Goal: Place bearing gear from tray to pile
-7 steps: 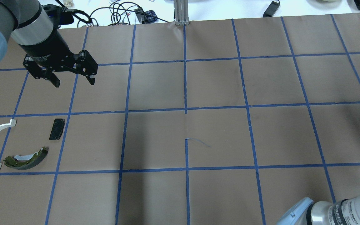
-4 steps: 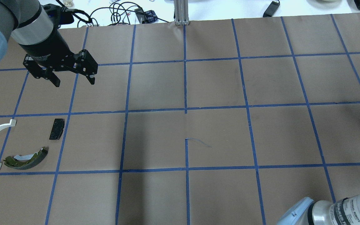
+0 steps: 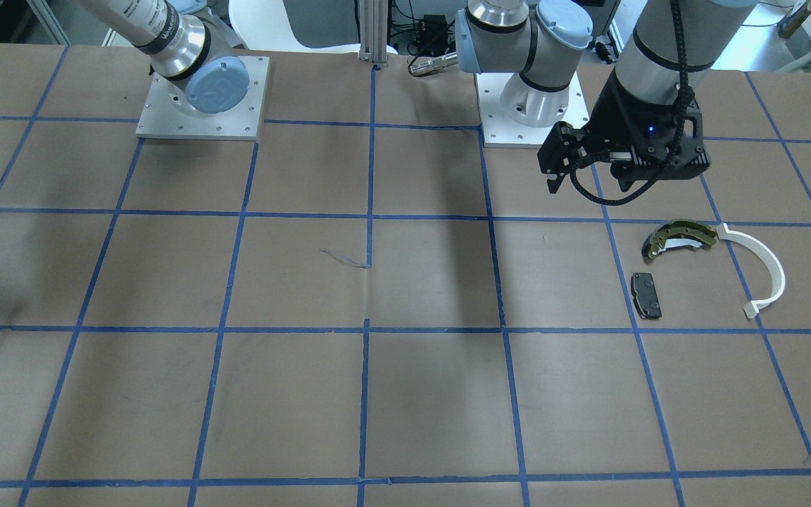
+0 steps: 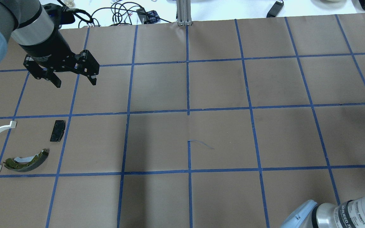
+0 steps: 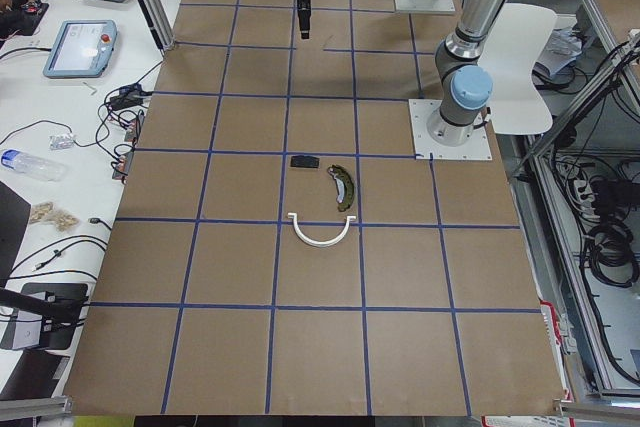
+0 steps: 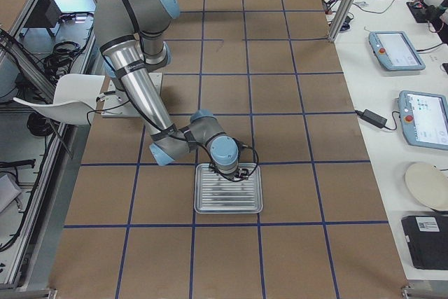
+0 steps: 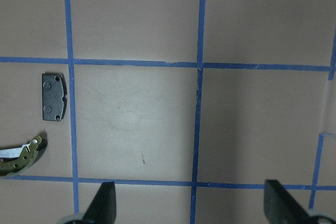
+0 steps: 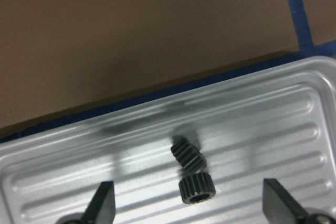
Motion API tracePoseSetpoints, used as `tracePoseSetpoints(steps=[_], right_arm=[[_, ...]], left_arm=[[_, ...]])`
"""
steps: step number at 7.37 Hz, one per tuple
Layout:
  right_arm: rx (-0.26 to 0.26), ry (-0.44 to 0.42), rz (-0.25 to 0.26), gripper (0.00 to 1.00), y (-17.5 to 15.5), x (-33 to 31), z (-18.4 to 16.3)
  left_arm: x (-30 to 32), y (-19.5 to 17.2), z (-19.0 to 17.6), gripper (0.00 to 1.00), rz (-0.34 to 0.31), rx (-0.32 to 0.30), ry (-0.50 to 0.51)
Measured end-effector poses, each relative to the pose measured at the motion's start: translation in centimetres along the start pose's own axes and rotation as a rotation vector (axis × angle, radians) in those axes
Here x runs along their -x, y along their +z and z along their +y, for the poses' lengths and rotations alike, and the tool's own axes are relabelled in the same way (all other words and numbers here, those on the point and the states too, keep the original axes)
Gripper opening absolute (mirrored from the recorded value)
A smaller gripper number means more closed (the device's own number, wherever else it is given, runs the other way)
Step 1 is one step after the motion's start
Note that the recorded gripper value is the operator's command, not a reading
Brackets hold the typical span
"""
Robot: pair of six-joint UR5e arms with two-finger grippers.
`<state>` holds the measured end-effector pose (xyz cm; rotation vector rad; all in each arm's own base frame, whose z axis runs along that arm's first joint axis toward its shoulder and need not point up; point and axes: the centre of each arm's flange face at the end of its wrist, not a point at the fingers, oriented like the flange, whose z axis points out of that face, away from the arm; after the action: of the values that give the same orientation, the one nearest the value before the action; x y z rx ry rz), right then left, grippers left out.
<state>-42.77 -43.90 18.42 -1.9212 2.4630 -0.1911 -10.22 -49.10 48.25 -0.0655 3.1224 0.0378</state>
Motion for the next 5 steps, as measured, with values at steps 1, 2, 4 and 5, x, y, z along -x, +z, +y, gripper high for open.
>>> tracePoseSetpoints(steps=[1, 2, 4, 5], right_arm=[[0.000, -0.008, 0.000, 0.65, 0.05, 0.02, -0.01], [0.002, -0.012, 0.002, 0.63, 0.02, -0.02, 0.02], [0.008, -0.016, 0.009, 0.51, -0.12, -0.13, 0.09], [0.008, -0.017, 0.009, 0.40, -0.13, -0.14, 0.09]], left_arm=[[0.01, 0.03, 0.05, 1.00, -0.001, 0.001, 0.000], [0.01, 0.07, 0.10, 1.00, -0.001, 0.002, 0.001], [0.01, 0.04, 0.07, 1.00, -0.002, 0.001, 0.001], [0.01, 0.03, 0.05, 1.00, -0.001, 0.001, 0.001]])
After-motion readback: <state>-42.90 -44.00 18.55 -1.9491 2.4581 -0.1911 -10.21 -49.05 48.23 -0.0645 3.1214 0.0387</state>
